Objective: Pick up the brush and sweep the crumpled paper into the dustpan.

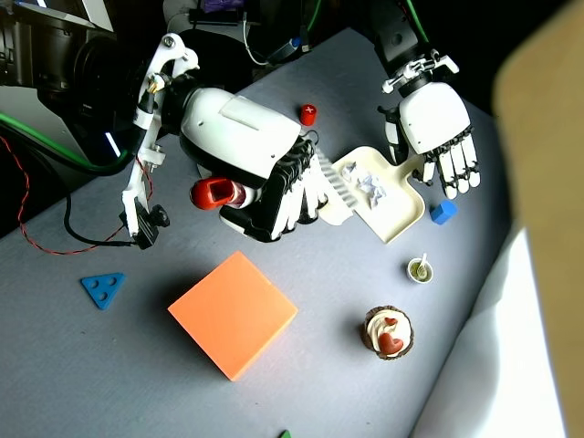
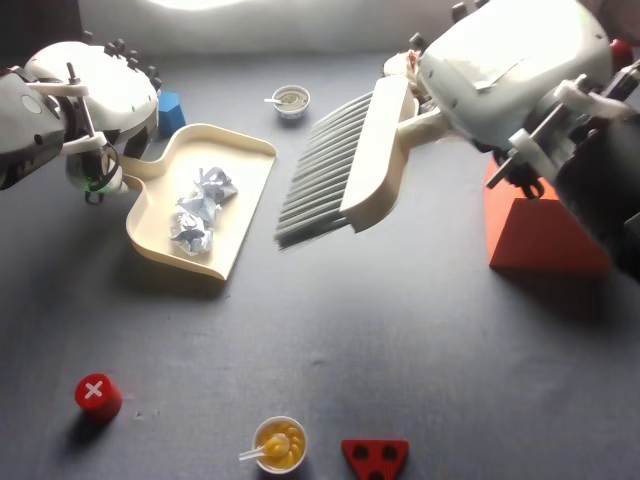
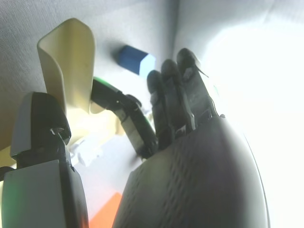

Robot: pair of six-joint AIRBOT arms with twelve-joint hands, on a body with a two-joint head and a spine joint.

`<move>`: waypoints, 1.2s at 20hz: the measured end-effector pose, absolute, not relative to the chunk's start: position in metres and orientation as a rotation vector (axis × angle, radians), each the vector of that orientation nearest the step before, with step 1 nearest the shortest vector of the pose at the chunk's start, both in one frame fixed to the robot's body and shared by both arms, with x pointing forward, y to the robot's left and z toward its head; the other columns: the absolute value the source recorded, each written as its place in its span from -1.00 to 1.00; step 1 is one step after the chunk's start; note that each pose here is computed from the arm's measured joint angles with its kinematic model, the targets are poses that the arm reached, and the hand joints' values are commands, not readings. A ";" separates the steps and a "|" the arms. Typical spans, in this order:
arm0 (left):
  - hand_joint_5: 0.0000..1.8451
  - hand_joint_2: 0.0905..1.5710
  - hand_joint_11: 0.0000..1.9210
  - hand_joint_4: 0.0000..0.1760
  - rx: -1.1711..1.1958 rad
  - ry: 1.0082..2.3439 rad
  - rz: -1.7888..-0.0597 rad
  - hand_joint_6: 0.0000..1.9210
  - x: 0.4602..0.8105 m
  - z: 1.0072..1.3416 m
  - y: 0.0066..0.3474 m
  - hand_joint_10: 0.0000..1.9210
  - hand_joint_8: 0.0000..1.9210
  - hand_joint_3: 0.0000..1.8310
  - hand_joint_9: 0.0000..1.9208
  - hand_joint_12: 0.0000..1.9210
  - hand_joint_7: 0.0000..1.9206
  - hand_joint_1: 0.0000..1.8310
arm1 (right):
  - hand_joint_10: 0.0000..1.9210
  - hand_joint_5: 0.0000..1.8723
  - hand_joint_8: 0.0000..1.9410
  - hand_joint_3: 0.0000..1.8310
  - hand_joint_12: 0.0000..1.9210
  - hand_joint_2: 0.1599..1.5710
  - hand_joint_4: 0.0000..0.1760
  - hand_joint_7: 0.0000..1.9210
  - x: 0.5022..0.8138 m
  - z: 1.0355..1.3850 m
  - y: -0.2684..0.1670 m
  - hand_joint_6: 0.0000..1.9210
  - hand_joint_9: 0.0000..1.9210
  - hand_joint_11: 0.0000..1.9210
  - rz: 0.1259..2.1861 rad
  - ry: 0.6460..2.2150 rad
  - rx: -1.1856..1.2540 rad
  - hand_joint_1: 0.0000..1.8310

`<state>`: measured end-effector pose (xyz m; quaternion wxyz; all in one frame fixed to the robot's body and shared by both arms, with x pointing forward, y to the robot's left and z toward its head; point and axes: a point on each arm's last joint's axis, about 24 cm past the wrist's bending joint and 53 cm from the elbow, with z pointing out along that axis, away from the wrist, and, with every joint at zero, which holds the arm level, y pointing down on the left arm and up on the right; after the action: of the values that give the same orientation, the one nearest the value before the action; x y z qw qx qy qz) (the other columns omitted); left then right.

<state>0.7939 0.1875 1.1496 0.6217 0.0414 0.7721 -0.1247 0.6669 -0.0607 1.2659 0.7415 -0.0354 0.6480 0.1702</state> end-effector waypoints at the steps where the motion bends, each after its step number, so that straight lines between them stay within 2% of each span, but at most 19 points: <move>1: 0.16 0.33 -0.77 -0.80 0.095 1.774 -0.286 -0.14 0.794 1.150 0.188 -1.00 -1.00 -1.00 -0.73 -0.99 -0.65 0.20 | 1.00 -0.06 1.00 -1.00 1.00 0.44 0.54 0.17 0.667 1.269 -0.063 1.00 0.45 0.56 0.364 1.409 -0.079 0.73; 4: 0.16 0.33 -0.76 -0.73 0.092 1.772 -0.282 -0.14 0.794 1.151 0.190 -1.00 -1.00 -1.00 -0.74 -0.99 -0.65 0.20 | 1.00 -0.02 1.00 -1.00 1.00 0.43 0.47 0.19 0.672 1.283 -0.072 1.00 0.46 0.58 0.317 1.339 -0.080 0.74; 5: 0.10 0.36 -0.78 -0.08 0.092 1.773 -0.284 -0.05 0.794 1.150 0.190 -1.00 -1.00 -1.00 -0.77 -0.99 -0.68 0.16 | 1.00 -0.03 1.00 -1.00 1.00 0.44 0.42 0.20 0.675 1.287 -0.075 1.00 0.47 0.59 0.299 1.318 -0.065 0.74; 6: 0.08 0.37 -0.79 -0.20 0.092 1.773 -0.284 -0.01 0.794 1.150 0.190 -1.00 -1.00 -1.00 -0.78 -0.99 -0.70 0.16 | 1.00 -0.06 1.00 -1.00 1.00 0.45 0.34 0.21 0.678 1.290 -0.079 1.00 0.48 0.59 0.284 1.301 -0.054 0.75; 8: -0.01 0.42 -0.83 -0.01 0.090 1.772 -0.281 0.12 0.794 1.151 0.191 -1.00 -1.00 -0.99 -0.82 -1.00 -0.75 0.12 | 1.00 -0.08 1.00 -1.00 1.00 0.46 0.27 0.19 0.680 1.294 -0.084 1.00 0.44 0.55 0.262 1.279 -0.035 0.73; 9: -0.03 0.44 -0.80 0.18 0.089 1.771 -0.281 0.16 0.794 1.151 0.192 -0.99 -1.00 -1.00 -0.80 -0.98 -0.75 0.11 | 1.00 -0.08 1.00 -1.00 1.00 0.45 0.26 0.18 0.681 1.294 -0.087 1.00 0.44 0.55 0.252 1.271 -0.032 0.73; 10: -0.17 0.40 -0.81 -0.56 0.090 1.771 -0.280 -0.55 0.794 1.151 0.192 -0.99 -0.99 -1.00 -0.82 -0.99 -0.76 0.08 | 1.00 -0.08 1.00 -1.00 1.00 0.45 0.26 0.18 0.680 1.294 -0.087 1.00 0.43 0.54 0.242 1.263 -0.041 0.72; 11: -0.20 0.38 -0.82 -0.54 0.090 1.771 -0.280 -0.86 0.794 1.151 0.192 -1.00 -0.99 -1.00 -0.84 -0.99 -0.79 0.06 | 1.00 -0.07 1.00 -1.00 1.00 0.44 0.27 0.18 0.680 1.291 -0.088 1.00 0.43 0.54 0.238 1.266 -0.044 0.72; 12: -0.25 0.38 -0.84 -0.23 0.090 1.771 -0.281 -0.95 0.794 1.151 0.191 -1.00 -1.00 -1.00 -0.85 -1.00 -0.81 0.01 | 1.00 -0.06 1.00 -1.00 1.00 0.42 0.26 0.18 0.679 1.287 -0.088 1.00 0.44 0.55 0.235 1.270 -0.051 0.74; 14: -0.34 0.35 -0.84 0.06 0.090 1.771 -0.281 -1.00 0.794 1.151 0.191 -0.99 -0.99 -1.00 -0.85 -0.99 -0.81 -0.04 | 1.00 -0.07 1.00 -1.00 1.00 0.43 0.27 0.18 0.678 1.282 -0.086 1.00 0.42 0.56 0.229 1.274 -0.072 0.74; 15: -0.29 0.27 -0.80 0.16 0.090 1.771 -0.281 -0.99 0.794 1.151 0.191 -0.99 -0.99 -1.00 -0.81 -0.97 -0.77 0.01 | 1.00 -0.03 1.00 -1.00 1.00 0.42 0.34 0.18 0.678 1.280 -0.085 1.00 0.43 0.57 0.230 1.279 -0.076 0.72; 16: -0.29 0.27 -0.80 0.16 0.090 1.771 -0.281 -0.99 0.794 1.151 0.191 -0.99 -0.99 -1.00 -0.81 -0.97 -0.77 0.01 | 1.00 -0.03 1.00 -1.00 1.00 0.42 0.34 0.18 0.678 1.278 -0.085 1.00 0.43 0.57 0.227 1.279 -0.082 0.72; 17: -0.28 0.25 -0.80 0.22 0.089 1.770 -0.281 -0.99 0.794 1.151 0.191 -0.99 -0.99 -1.00 -0.80 -0.97 -0.76 0.02 | 1.00 -0.14 1.00 -1.00 1.00 0.41 -1.00 0.18 0.677 1.279 -0.085 0.60 0.41 0.55 0.228 1.278 -0.084 0.57; 18: -0.28 0.25 -0.80 0.22 0.090 1.771 -0.281 -0.99 0.794 1.151 0.191 -0.99 -0.99 -1.00 -0.80 -0.97 -0.76 0.02 | 1.00 -0.14 1.00 -1.00 1.00 0.41 -1.00 0.18 0.677 1.280 -0.084 0.60 0.41 0.55 0.227 1.273 -0.087 0.57; 19: -0.27 0.25 -0.80 0.26 0.089 1.770 -0.281 -0.99 0.794 1.151 0.192 -0.99 -0.99 -1.00 -0.80 -0.97 -0.77 0.02 | 1.00 -0.08 1.00 -1.00 1.00 0.42 -1.00 0.17 0.676 1.280 -0.084 0.26 0.39 0.52 0.220 1.260 -0.102 0.31; 20: -0.26 0.23 -0.79 0.29 0.090 1.770 -0.280 -0.99 0.794 1.151 0.192 -0.99 -1.00 -1.00 -0.78 -0.97 -0.75 0.02 | 1.00 -0.07 1.00 -1.00 1.00 0.43 -1.00 0.15 0.674 1.280 -0.082 0.22 0.36 0.50 0.214 1.250 -0.118 0.25; 21: -0.24 0.23 -0.79 0.31 0.089 1.770 -0.281 -0.99 0.794 1.151 0.192 -1.00 -1.00 -1.00 -0.78 -0.97 -0.74 0.03 | 1.00 -0.08 1.00 -1.00 1.00 0.33 -1.00 0.10 0.673 1.276 -0.081 0.80 0.23 0.38 0.217 1.256 -0.122 0.23; 22: -0.23 0.23 -0.79 0.31 0.090 1.771 -0.281 -0.99 0.794 1.151 0.192 -1.00 -1.00 -1.00 -0.78 -0.97 -0.74 0.03 | 1.00 -0.09 1.00 -1.00 1.00 0.31 -1.00 0.09 0.672 1.271 -0.078 0.96 0.20 0.35 0.216 1.263 -0.135 0.22; 24: -0.23 0.23 -0.79 0.31 0.089 1.770 -0.279 -0.99 0.794 1.152 0.193 -1.00 -1.00 -1.00 -0.78 -0.97 -0.74 0.03 | 1.00 -0.09 1.00 -1.00 1.00 0.31 -1.00 0.09 0.673 1.260 -0.073 0.96 0.20 0.35 0.228 1.288 -0.147 0.22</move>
<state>0.7938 0.1928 1.1519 0.6240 0.0386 0.7709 -0.1216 0.6726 -0.0733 1.2604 0.7913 -0.0681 0.5983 0.1060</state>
